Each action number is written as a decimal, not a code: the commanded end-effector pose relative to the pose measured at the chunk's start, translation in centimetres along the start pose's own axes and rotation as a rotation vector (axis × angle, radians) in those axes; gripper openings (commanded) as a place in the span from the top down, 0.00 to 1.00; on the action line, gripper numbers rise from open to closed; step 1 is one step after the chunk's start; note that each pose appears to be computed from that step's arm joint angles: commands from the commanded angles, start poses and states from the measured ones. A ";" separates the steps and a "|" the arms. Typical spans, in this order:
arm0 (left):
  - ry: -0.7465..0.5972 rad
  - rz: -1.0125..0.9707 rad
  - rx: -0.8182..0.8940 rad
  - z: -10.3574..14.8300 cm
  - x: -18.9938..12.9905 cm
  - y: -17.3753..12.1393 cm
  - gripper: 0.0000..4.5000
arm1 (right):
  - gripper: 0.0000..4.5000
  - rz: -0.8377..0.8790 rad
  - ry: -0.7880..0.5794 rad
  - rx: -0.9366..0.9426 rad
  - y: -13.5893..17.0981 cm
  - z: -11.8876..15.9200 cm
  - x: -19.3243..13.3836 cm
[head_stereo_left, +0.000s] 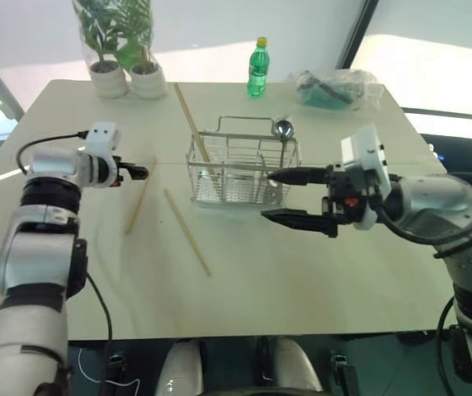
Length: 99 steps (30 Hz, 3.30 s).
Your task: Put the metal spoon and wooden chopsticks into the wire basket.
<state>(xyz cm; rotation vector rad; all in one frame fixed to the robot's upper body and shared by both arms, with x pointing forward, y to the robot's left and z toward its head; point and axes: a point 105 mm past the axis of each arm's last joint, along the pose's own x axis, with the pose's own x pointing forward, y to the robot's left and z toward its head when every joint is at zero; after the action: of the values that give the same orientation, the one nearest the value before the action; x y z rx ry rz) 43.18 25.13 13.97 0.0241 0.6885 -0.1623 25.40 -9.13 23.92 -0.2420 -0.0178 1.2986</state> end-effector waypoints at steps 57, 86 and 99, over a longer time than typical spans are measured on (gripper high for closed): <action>-1.201 -0.621 0.091 16.6 -18.3 -13.3 0.98 | 0.23 -0.113 -0.036 -0.018 -0.6 0.4 -3.1; -1.253 -0.544 0.131 16.7 -14.8 -15.3 0.98 | 0.23 -0.216 -0.076 0.012 -1.1 0.9 -3.7; -1.061 -0.572 0.088 10.7 -8.6 -17.5 0.98 | 0.23 -0.241 -0.075 0.019 -1.3 1.0 -3.9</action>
<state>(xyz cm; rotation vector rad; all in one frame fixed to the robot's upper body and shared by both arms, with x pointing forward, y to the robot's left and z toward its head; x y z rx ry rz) 41.28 8.78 27.30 -0.1952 -0.3544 -0.6793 25.91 -12.95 24.45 -0.1513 -0.0457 1.0675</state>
